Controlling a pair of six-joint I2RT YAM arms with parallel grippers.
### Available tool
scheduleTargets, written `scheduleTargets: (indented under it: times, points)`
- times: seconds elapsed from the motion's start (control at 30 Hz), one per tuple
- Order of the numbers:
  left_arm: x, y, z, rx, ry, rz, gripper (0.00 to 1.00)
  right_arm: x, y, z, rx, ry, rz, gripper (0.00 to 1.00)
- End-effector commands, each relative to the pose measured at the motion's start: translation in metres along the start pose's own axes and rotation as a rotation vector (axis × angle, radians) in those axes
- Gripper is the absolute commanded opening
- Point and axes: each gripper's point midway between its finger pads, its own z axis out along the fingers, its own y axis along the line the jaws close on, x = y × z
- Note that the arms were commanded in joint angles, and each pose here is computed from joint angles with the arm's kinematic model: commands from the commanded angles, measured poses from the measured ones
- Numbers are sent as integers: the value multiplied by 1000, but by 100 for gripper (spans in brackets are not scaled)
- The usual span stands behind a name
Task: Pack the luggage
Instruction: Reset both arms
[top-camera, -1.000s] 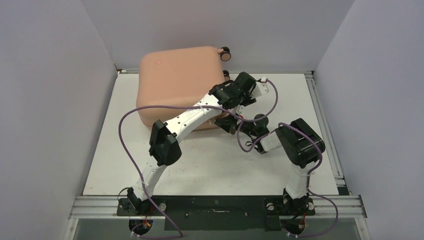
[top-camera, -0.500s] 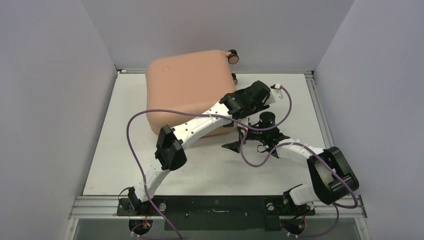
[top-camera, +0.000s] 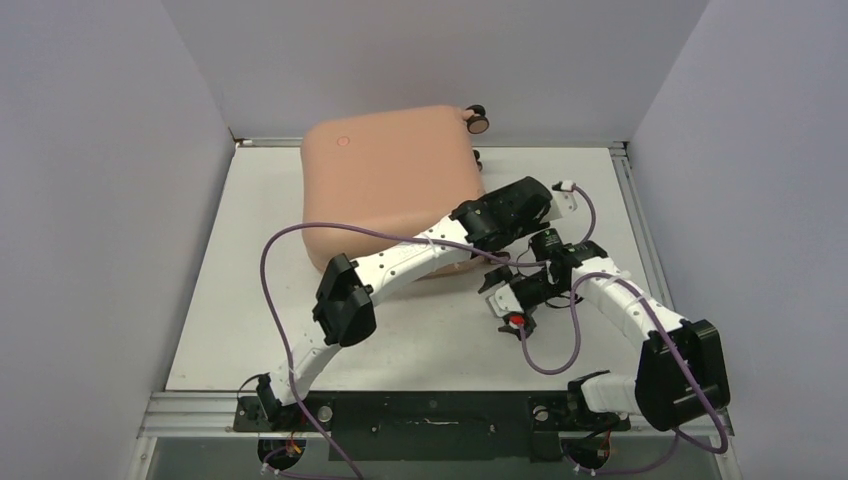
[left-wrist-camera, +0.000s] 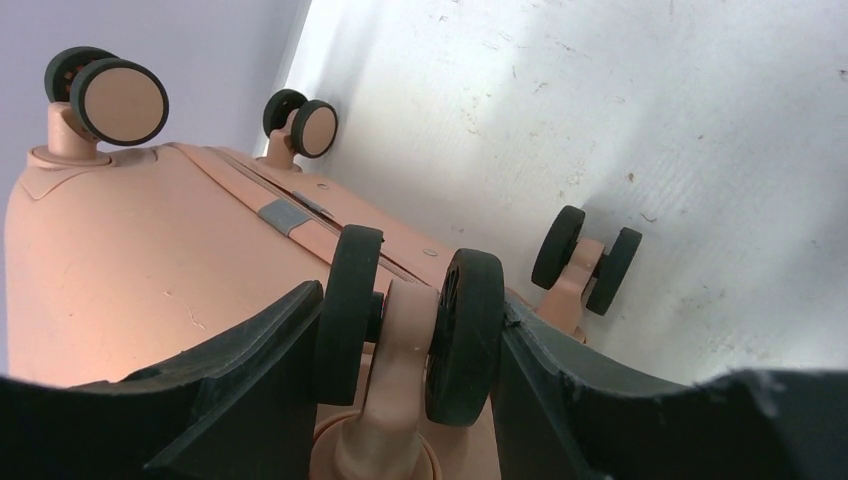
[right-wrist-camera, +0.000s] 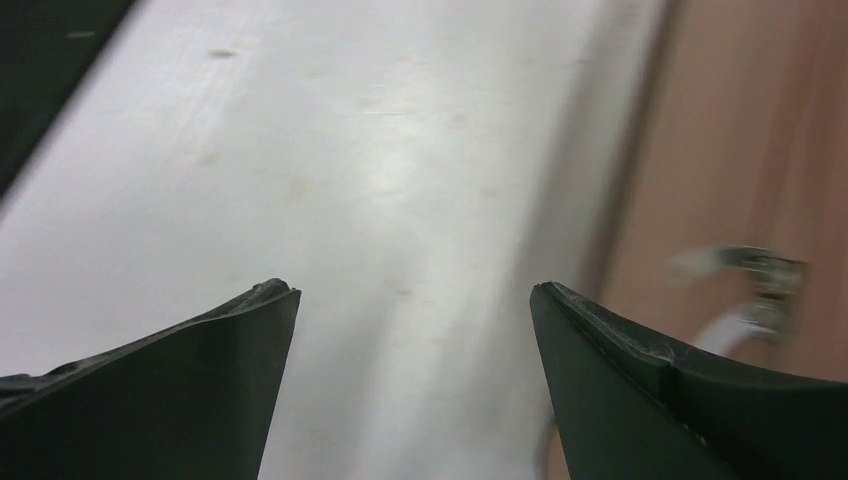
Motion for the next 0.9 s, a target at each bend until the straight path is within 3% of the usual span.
scheduleTargets:
  times: [0.0,0.17,0.23,0.33,0.4,0.47,0.5,0.67,0.87]
  points:
    - [-119,-11,-107,71,-379,-207,0,-27,86,-7,-296,-114,58,90]
    - [-121,-8,-120,41,-390,-168,2,-12,70,-1,-179,-48,15,90]
    - [-122,1,-120,13,-396,-167,27,-2,56,-1,-103,5,34,90]
    - [-122,13,-122,2,-404,-177,42,12,51,-4,-67,88,18,90]
    - [-124,17,-128,15,-416,-176,58,17,57,-7,-82,126,23,90]
    - [-126,15,-136,56,-432,-166,81,20,66,-11,-96,158,25,90]
    - [-127,13,-140,76,-438,-158,100,21,70,-12,-101,169,20,90]
    - [-132,42,-153,25,-474,-172,96,22,78,-14,-87,194,6,90]
    - [-144,108,-193,-11,-585,-241,96,18,51,-24,18,222,72,90]
